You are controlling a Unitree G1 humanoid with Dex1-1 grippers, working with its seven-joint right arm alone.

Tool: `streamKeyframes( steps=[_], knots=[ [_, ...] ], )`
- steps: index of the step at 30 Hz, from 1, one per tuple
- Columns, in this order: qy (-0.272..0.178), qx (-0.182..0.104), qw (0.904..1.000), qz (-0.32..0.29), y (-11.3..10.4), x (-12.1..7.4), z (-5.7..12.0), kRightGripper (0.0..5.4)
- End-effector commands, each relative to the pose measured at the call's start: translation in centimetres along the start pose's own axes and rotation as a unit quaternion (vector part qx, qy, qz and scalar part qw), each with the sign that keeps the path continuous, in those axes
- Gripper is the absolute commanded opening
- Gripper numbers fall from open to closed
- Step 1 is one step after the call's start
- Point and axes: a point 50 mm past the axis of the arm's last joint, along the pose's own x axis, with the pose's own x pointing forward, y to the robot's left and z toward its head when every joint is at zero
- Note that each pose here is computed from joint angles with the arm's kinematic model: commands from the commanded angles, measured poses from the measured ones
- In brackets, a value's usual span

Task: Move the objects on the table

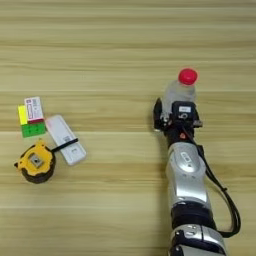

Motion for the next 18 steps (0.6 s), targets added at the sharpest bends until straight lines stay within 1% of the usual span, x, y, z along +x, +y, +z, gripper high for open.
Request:
streamKeyframes(
  steps=[1, 13, 18],
  knots=[
    [-0.009, -0.009, 0.9999, -0.005, -0.47, 0.54, 0.8, 4.07],
    [-0.013, -0.01, 0.9999, -0.004, -0.16, 0.42, 0.85, 5.31],
    [-0.013, -0.007, 0.9999, -0.003, 0.01, 0.12, 0.75, 5.37]
  ],
)
